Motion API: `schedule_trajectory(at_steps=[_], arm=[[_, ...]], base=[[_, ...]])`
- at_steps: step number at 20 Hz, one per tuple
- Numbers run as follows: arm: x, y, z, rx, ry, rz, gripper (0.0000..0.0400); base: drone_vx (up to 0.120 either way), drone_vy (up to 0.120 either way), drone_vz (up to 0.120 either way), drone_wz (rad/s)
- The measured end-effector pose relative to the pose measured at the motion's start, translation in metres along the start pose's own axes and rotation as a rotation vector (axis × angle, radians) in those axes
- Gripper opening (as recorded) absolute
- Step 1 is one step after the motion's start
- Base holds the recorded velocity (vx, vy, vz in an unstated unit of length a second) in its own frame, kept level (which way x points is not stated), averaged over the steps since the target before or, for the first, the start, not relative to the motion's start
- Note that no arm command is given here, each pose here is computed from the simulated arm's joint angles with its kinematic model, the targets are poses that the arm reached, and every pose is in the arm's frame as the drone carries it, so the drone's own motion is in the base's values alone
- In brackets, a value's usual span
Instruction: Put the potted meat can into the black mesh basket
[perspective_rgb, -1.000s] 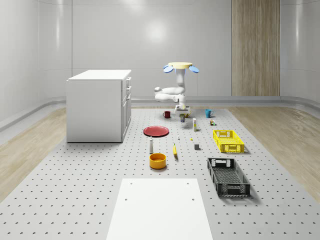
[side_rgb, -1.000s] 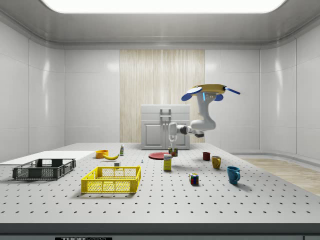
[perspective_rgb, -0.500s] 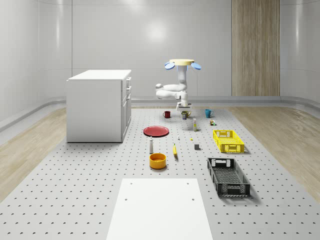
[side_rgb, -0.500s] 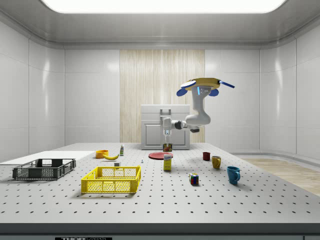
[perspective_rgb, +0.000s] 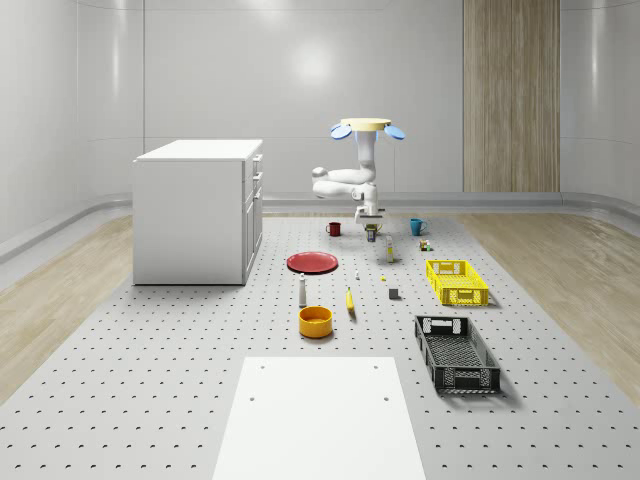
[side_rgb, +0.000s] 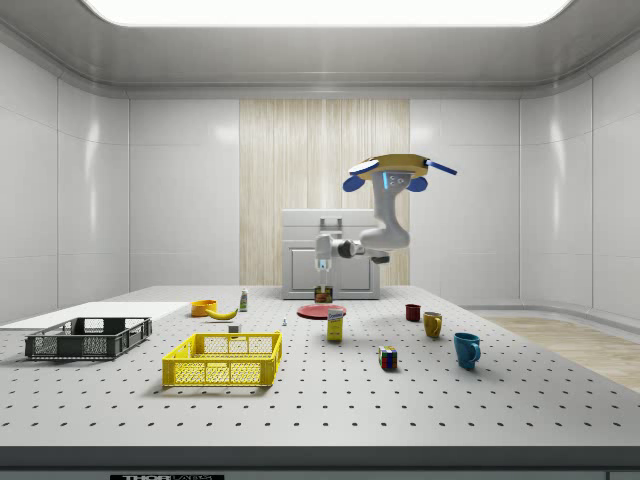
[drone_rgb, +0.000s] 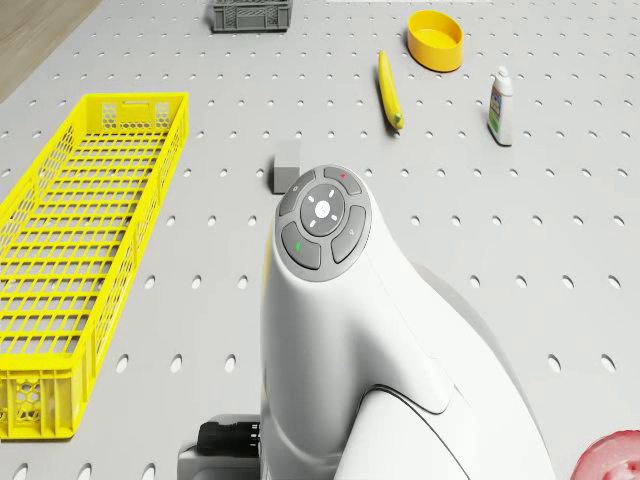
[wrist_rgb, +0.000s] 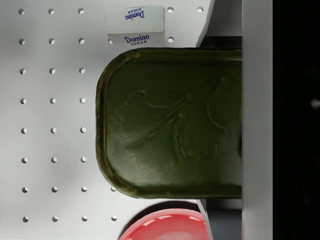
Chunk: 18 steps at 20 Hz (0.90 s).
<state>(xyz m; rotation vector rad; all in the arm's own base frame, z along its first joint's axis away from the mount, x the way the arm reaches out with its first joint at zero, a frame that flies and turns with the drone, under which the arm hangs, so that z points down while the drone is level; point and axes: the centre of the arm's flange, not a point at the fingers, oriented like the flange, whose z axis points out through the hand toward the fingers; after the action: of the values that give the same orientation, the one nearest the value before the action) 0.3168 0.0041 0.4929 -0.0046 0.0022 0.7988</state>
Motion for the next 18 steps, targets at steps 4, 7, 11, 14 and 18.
schedule_trajectory(at_steps=[4,7,11,14,18], arm=[[0.0000,0.0000,0.0000,0.000,0.000,0.000,0.0289],[0.0000,0.0000,0.0000,0.000,0.000,0.000,0.0289],[0.0000,0.0000,0.0000,0.000,0.000,0.000,0.0289],[0.0000,0.0000,0.0000,0.000,0.000,0.000,0.0289],[0.0000,0.0000,0.0000,0.000,0.000,0.000,0.0289]], base=[[0.120,0.000,0.000,0.000],[0.120,0.000,0.000,0.000],[0.120,0.000,0.000,0.000],[0.120,0.000,0.000,0.000],[0.120,0.100,0.000,0.000]])
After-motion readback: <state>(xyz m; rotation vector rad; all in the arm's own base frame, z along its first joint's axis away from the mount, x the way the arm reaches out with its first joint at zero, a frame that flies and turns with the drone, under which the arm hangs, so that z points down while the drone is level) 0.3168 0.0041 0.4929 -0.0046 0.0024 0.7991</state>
